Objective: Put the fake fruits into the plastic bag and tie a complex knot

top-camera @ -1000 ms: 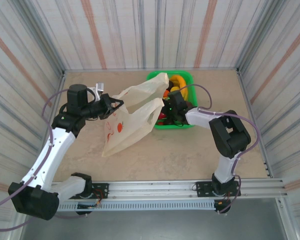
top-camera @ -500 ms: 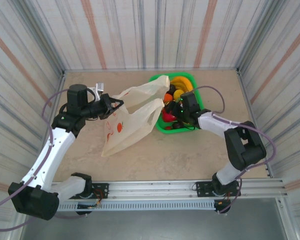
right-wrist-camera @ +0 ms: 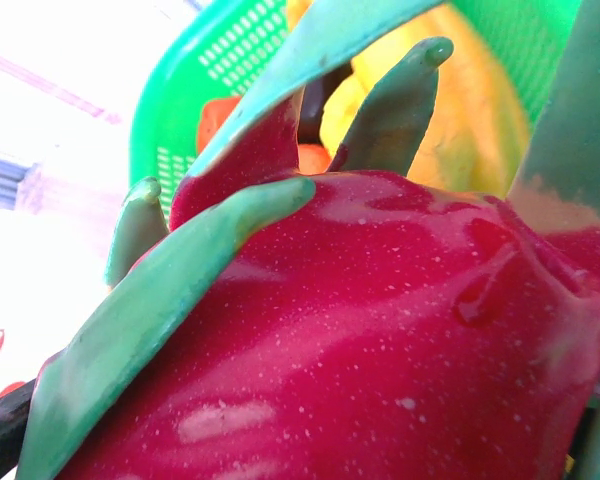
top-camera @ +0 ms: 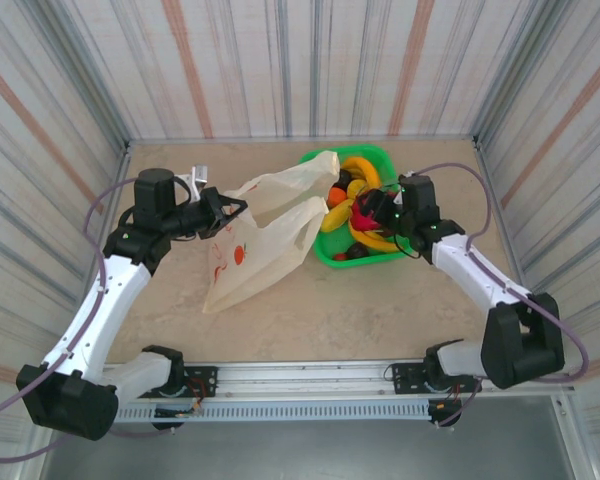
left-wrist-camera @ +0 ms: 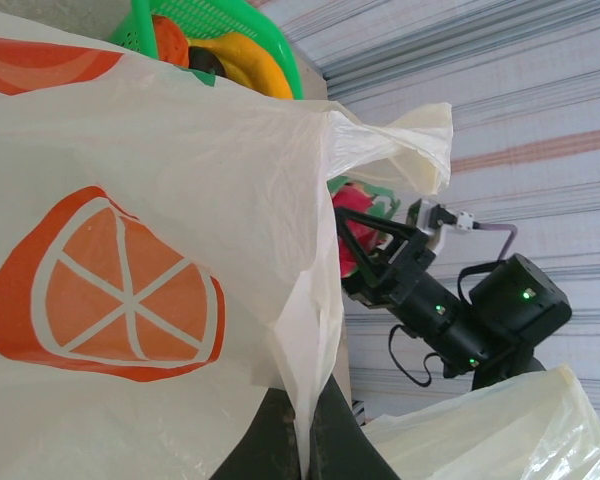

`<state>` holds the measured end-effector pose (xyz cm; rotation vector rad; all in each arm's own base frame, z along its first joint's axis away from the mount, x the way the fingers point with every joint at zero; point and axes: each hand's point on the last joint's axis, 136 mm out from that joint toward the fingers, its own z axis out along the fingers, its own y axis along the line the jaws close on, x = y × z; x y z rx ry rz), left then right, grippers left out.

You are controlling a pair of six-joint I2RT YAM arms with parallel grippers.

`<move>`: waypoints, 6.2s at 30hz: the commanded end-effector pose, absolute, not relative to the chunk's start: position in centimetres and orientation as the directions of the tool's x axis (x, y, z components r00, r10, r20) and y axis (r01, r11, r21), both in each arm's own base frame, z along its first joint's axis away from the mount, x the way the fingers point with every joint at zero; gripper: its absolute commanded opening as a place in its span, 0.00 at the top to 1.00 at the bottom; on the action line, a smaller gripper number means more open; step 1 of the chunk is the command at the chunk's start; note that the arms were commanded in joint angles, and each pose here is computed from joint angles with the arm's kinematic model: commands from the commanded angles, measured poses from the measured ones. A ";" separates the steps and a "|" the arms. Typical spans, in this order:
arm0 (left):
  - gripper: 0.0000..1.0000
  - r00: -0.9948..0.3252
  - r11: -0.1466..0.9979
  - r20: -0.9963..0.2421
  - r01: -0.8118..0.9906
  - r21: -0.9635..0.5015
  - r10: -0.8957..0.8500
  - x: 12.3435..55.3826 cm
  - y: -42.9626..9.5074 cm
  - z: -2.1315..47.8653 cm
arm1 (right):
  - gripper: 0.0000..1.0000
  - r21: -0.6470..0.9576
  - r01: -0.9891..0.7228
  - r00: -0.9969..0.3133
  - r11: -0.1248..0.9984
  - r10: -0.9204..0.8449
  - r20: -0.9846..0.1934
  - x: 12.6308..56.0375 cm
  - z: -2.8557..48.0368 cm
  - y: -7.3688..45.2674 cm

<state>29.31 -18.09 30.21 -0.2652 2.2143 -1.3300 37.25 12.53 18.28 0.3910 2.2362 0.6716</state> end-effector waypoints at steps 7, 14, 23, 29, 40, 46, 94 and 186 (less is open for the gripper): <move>1.00 -0.837 0.499 -0.357 0.119 -0.858 -0.415 29.3 -18.0 30.3 | 0.35 0.613 -0.145 -0.581 0.776 0.435 -0.688 33.7 27.1 12.4; 1.00 -0.838 0.496 -0.357 0.122 -0.859 -0.412 29.3 -18.0 30.5 | 0.35 0.597 -0.322 -0.536 0.735 0.378 -0.755 33.5 31.8 18.1; 1.00 -0.843 0.490 -0.355 0.128 -0.862 -0.404 29.0 -18.1 30.5 | 0.34 0.567 -0.504 -0.521 0.651 0.295 -0.801 35.0 34.9 26.3; 1.00 -0.844 0.481 -0.359 0.142 -0.865 -0.398 29.1 -18.3 30.7 | 0.34 0.569 -0.565 -0.557 0.598 0.232 -0.798 35.1 33.9 30.5; 1.00 -0.843 0.474 -0.353 0.137 -0.870 -0.405 29.2 -18.4 30.7 | 0.28 0.557 -0.607 -0.624 0.567 0.094 -0.775 33.1 28.9 36.5; 1.00 -0.844 0.469 -0.351 0.137 -0.873 -0.406 29.1 -18.4 30.8 | 0.18 0.550 -0.617 -0.643 0.563 0.042 -0.765 32.9 27.3 37.9; 1.00 -0.869 0.451 -0.352 0.174 -0.876 -0.347 29.0 -21.2 30.9 | 0.01 0.125 -0.962 -0.228 0.243 -0.458 -0.859 28.0 23.0 39.1; 1.00 -0.854 0.529 -0.337 0.088 -0.844 -0.395 29.5 -18.4 29.3 | 0.02 0.065 -0.195 -0.867 0.979 -0.141 -0.479 35.9 19.8 10.5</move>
